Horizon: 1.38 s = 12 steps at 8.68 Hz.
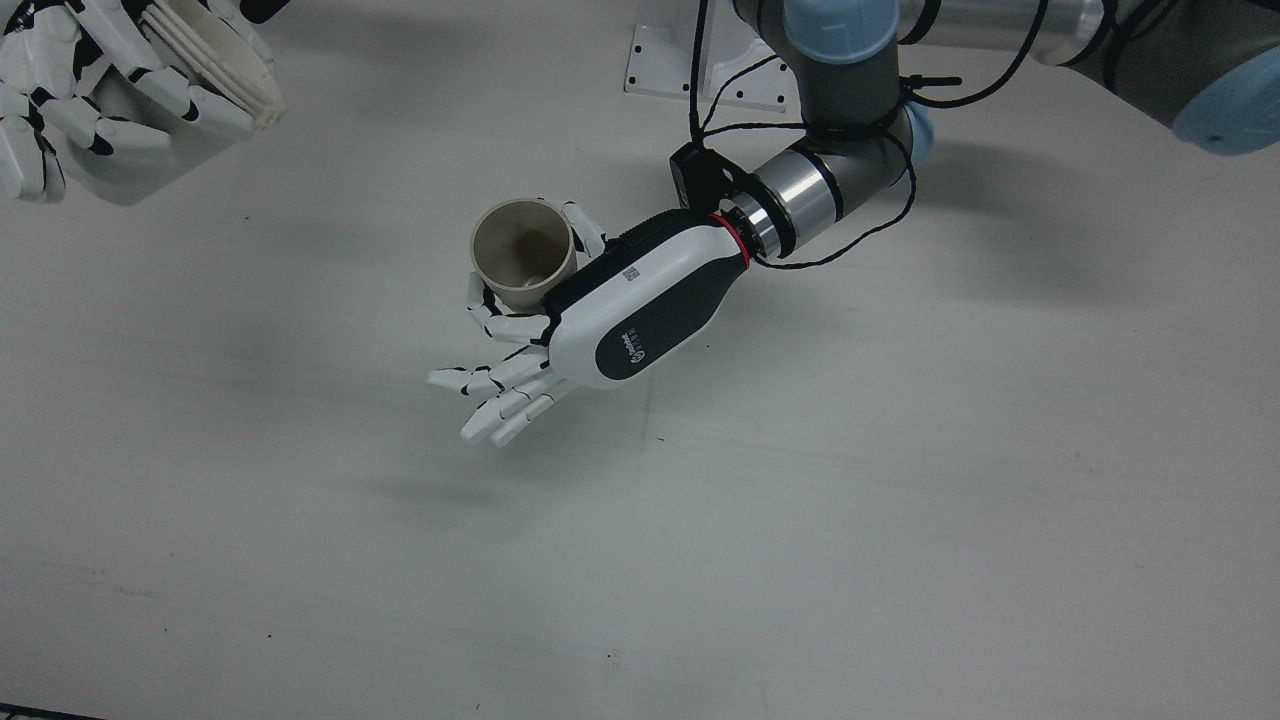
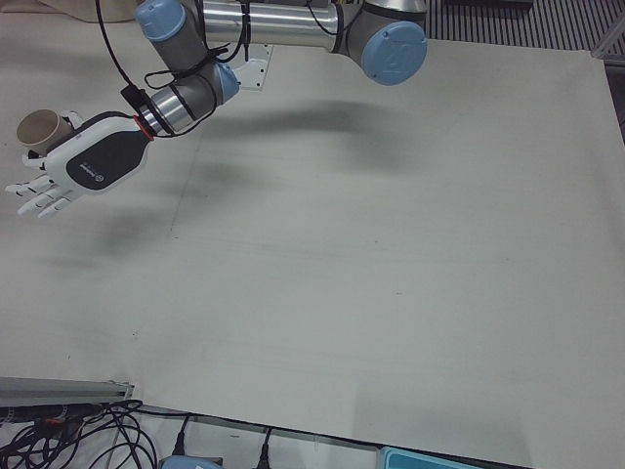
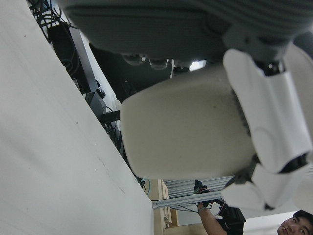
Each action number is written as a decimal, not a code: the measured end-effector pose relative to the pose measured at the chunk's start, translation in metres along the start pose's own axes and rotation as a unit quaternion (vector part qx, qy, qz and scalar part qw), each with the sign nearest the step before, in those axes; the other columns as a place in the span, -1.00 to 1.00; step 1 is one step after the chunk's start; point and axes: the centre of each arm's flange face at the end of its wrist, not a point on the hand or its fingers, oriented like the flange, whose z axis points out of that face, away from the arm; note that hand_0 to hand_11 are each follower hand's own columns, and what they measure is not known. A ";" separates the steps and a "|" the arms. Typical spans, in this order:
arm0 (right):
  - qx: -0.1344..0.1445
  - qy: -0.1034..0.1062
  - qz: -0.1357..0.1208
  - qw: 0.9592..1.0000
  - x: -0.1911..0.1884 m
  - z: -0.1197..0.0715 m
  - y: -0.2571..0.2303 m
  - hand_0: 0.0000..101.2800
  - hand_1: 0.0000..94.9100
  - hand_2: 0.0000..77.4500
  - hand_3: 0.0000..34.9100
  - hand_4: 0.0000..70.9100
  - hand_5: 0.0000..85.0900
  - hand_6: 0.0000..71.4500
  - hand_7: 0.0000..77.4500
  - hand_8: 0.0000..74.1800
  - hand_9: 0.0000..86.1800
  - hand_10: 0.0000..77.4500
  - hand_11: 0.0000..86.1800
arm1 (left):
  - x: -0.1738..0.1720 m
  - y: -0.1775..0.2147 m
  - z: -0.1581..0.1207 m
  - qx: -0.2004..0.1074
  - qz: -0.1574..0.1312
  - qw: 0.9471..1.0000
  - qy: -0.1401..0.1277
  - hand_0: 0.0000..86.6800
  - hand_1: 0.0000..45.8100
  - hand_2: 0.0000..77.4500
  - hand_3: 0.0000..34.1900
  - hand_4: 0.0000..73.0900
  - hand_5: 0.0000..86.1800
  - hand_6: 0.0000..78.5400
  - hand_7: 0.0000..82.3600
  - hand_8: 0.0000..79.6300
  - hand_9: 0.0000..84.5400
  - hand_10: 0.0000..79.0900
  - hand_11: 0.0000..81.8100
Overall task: Pour water
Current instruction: 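Move both held cups back toward their starting spots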
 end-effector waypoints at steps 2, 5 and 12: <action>0.021 0.004 0.067 0.998 0.009 0.000 -0.042 0.58 -0.76 0.34 -1.00 0.85 -0.32 -0.07 0.46 -0.59 -0.48 -0.58 -0.41 | 0.002 -0.046 -0.041 0.019 -0.010 1.000 0.000 0.11 -0.57 0.10 -1.00 0.37 -0.06 -0.74 -0.47 -0.97 -0.94 -1.00 -0.97; 0.058 0.024 0.171 0.983 0.028 -0.009 -0.141 0.58 -0.76 0.34 -1.00 0.85 -0.32 -0.02 0.54 -0.59 -0.44 -0.58 -0.41 | 0.033 -0.177 -0.114 0.060 -0.029 0.997 0.035 0.11 -0.57 0.10 -1.00 0.37 -0.06 -0.83 -0.48 -0.96 -0.94 -1.00 -0.99; 0.053 0.132 0.292 0.946 0.242 0.011 -0.400 0.58 -0.76 0.35 -1.00 0.60 -0.35 -0.15 0.32 -0.54 -0.41 -0.68 -0.48 | 0.092 -0.348 -0.263 0.106 -0.052 0.989 0.090 0.12 -0.57 0.10 -1.00 0.37 -0.06 -0.74 -0.40 -0.96 -0.92 -1.00 -0.96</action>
